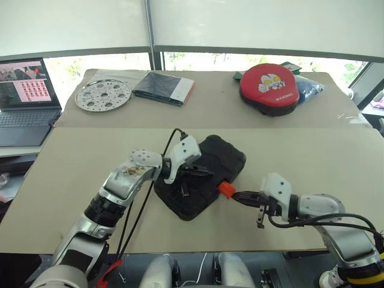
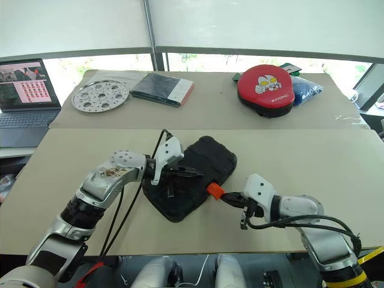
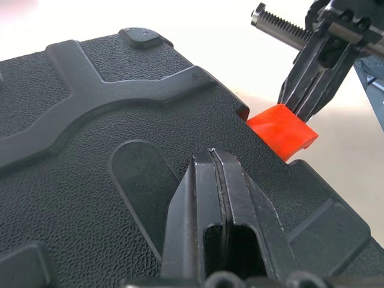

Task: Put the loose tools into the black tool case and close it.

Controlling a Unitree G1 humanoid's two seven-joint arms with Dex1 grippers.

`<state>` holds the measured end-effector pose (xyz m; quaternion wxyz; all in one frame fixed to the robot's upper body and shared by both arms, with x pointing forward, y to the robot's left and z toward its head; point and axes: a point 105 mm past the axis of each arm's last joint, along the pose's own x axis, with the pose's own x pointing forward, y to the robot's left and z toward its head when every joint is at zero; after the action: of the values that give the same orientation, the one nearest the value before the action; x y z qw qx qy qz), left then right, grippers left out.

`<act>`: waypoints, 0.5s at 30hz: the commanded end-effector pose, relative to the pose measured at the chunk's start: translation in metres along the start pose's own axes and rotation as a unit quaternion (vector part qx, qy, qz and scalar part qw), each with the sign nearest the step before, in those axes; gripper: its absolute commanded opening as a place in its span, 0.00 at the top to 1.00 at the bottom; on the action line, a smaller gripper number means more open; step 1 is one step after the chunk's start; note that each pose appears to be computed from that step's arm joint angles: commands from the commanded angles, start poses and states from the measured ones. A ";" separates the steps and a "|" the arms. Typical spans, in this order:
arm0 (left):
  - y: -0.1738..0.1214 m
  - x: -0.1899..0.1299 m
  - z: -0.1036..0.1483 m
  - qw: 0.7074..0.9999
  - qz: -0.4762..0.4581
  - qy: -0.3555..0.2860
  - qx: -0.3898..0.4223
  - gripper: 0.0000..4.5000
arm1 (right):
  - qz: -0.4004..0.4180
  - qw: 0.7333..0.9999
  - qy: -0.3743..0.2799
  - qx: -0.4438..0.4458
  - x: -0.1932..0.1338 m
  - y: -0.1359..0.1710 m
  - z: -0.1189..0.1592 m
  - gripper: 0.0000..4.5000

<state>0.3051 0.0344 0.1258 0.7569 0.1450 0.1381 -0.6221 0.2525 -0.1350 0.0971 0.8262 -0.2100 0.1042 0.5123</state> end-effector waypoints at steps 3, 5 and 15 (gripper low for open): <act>-0.003 0.005 -0.043 0.997 0.002 0.067 -0.049 0.99 | 0.012 1.000 -0.013 -0.005 -0.014 0.004 0.013 1.00; -0.002 0.005 -0.044 0.997 0.004 0.067 -0.048 0.99 | 0.012 1.000 -0.027 -0.005 -0.025 0.004 0.021 1.00; -0.003 0.008 -0.045 0.997 -0.003 0.068 -0.047 0.99 | 0.013 0.999 -0.041 -0.003 -0.023 -0.003 0.039 1.00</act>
<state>0.3070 0.0347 0.1238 0.7580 0.1493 0.1352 -0.6204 0.2395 -0.1391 0.1429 0.8218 -0.1791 0.0749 0.5357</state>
